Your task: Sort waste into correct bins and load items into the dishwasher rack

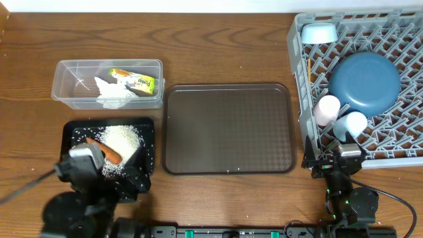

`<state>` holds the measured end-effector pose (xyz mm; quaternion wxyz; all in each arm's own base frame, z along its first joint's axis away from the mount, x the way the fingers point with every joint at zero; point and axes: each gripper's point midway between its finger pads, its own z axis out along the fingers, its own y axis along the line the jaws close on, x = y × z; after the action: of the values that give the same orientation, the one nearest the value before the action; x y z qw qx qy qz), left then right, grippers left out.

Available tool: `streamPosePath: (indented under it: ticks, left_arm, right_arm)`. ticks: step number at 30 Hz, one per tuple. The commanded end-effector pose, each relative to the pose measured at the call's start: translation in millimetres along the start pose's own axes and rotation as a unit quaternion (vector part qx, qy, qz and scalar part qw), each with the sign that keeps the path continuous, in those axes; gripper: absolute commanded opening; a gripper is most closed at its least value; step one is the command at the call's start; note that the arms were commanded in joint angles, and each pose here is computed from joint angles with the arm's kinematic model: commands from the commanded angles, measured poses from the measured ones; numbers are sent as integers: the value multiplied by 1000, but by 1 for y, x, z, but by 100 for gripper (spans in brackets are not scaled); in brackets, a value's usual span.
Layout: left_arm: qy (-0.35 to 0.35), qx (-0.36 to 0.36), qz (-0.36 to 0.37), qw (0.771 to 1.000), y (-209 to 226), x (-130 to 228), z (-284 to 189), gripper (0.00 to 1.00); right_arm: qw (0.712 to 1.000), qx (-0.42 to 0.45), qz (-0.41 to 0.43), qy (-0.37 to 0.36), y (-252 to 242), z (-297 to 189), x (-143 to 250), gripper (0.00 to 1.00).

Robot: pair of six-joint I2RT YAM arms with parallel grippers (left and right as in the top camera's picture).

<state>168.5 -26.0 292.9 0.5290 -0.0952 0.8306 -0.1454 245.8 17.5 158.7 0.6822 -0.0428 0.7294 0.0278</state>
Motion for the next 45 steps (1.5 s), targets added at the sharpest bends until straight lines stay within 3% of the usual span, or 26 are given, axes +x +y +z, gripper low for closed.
streamPosePath:
  ticks: [1, 9, 21, 27, 34, 41, 45]
  left_arm:
    - [-19, -19, -10, 1000, 19, 23, 12, 98]
    - [-97, 0, -59, 993, 35, 44, 56, 98]
    - [-180, 41, -58, 981, 46, 64, 113, 98]
    - [-174, 25, -56, 983, 58, 79, 122, 98]
    - [-144, -24, 23, 989, 75, 93, 127, 98]
    - [-141, -48, 161, 976, 77, 92, 127, 98]
    - [-140, -51, 182, 972, 77, 92, 127, 98]
  right_arm:
    - [1000, -4, -7, -1, 1, 0, 0, 99]
    - [1000, -4, -7, -1, 1, 0, 0, 99]
    - [1000, -4, -7, -1, 1, 0, 0, 99]
    - [1000, -4, -8, -1, 1, 0, 0, 99]
    - [1000, -4, -7, -1, 1, 0, 0, 99]
    - [1000, -4, -7, -1, 1, 0, 0, 99]
    - [1000, -4, -7, -1, 1, 0, 0, 99]
